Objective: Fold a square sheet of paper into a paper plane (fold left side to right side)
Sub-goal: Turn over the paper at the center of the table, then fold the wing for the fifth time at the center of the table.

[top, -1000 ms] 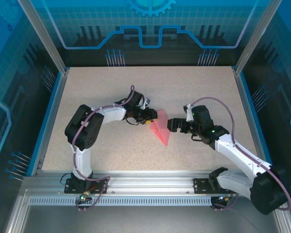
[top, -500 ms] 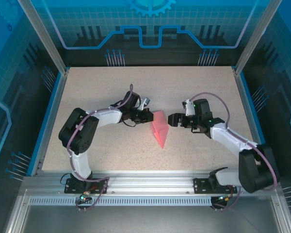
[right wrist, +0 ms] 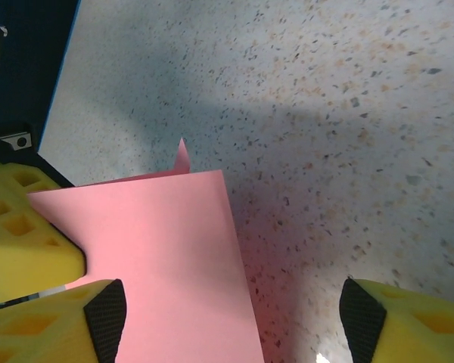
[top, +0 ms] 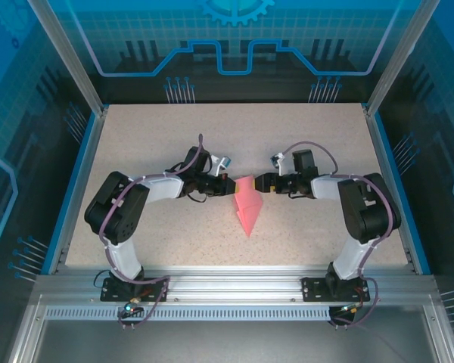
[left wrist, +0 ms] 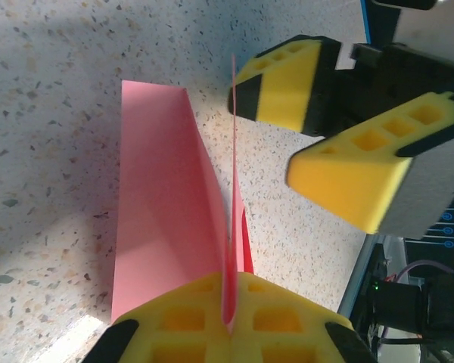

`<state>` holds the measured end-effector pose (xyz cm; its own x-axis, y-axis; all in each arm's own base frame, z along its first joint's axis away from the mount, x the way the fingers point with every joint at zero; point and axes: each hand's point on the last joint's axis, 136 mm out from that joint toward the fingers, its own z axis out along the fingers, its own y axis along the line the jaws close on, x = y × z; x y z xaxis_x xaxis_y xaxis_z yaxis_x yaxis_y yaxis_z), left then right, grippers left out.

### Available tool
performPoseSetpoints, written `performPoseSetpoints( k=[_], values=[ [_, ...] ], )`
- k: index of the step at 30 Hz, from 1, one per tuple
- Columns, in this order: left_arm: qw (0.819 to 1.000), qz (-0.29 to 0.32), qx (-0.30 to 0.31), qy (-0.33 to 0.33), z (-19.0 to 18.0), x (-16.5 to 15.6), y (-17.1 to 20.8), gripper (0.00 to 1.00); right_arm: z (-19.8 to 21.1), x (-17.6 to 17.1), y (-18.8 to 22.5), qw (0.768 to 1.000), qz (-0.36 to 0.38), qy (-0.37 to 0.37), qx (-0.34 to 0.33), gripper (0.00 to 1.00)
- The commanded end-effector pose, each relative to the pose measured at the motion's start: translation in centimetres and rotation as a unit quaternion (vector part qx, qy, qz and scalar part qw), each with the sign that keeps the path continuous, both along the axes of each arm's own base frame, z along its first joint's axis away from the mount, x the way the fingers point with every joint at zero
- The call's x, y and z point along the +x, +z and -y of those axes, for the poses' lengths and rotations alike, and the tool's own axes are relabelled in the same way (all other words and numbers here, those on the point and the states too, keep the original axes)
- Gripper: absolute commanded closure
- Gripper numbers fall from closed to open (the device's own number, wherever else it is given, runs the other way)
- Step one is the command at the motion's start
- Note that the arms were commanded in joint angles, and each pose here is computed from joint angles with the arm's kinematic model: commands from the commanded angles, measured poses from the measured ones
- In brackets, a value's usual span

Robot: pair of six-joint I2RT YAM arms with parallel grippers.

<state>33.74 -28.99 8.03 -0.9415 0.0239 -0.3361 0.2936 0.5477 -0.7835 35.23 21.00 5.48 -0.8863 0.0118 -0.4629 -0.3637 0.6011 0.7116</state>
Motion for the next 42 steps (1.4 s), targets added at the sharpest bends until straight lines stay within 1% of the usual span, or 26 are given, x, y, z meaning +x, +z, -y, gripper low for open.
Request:
performPoseSetpoints(
  k=[1,5,13,15,21,25,28,32,34,37,38,40,41,42],
  values=[
    [0.999,0.028,-0.021,-0.023,0.4,-0.2,1.2,0.98,-1.1,0.9,1.6,0.997,0.038,0.037,0.049,0.25],
    [0.999,0.026,-0.021,-0.024,0.4,-0.1,1.0,0.98,-1.9,0.0,1.0,0.996,0.02,0.057,0.064,0.31],
    [0.999,0.022,-0.01,-0.022,0.3,-0.1,0.4,0.99,-1.8,-0.5,1.2,0.996,0.014,0.06,0.07,0.57],
    [1.0,0.019,-0.008,-0.021,0.2,-0.1,0.2,0.99,-1.8,-0.7,1.6,0.996,0.015,0.063,0.068,0.61],
    [1.0,0.016,0.0,-0.02,0.1,0.0,-0.2,1.0,-1.1,-1.1,2.1,0.997,0.013,0.062,0.051,0.68],
    [1.0,0.014,0.005,-0.02,0.0,0.0,-0.4,1.0,-0.6,-1.3,2.2,0.997,0.011,0.059,0.051,0.68],
    [1.0,0.012,0.008,-0.019,0.0,0.1,-0.6,1.0,-0.5,-1.5,2.2,0.997,0.009,0.06,0.05,0.7],
    [1.0,0.009,0.011,-0.018,0.0,0.1,-0.8,1.0,-0.3,-1.6,2.3,0.997,0.009,0.057,0.048,0.68],
    [1.0,0.008,0.011,-0.019,0.0,0.1,-0.9,1.0,-0.3,-1.7,2.4,0.997,0.009,0.057,0.048,0.72],
    [1.0,0.009,0.011,-0.019,0.0,0.2,-0.9,1.0,-0.1,-1.7,2.2,0.998,0.004,0.051,0.04,0.82],
    [1.0,0.009,0.01,-0.02,0.1,0.2,-0.9,0.98,0.0,-1.6,2.2,0.998,0.001,0.048,0.037,0.86],
    [1.0,0.013,0.007,-0.022,0.2,0.2,-0.6,0.92,0.1,-1.7,2.0,0.998,-0.007,0.045,0.033,0.96],
    [1.0,0.017,0.005,-0.023,0.2,0.3,-0.3,0.86,0.2,-1.6,2.0,0.999,-0.013,0.04,0.028,1.0],
    [1.0,0.02,0.005,-0.022,0.2,0.4,-0.1,0.79,0.3,-1.6,1.9,0.999,-0.019,0.037,0.024,1.0]
  ],
)
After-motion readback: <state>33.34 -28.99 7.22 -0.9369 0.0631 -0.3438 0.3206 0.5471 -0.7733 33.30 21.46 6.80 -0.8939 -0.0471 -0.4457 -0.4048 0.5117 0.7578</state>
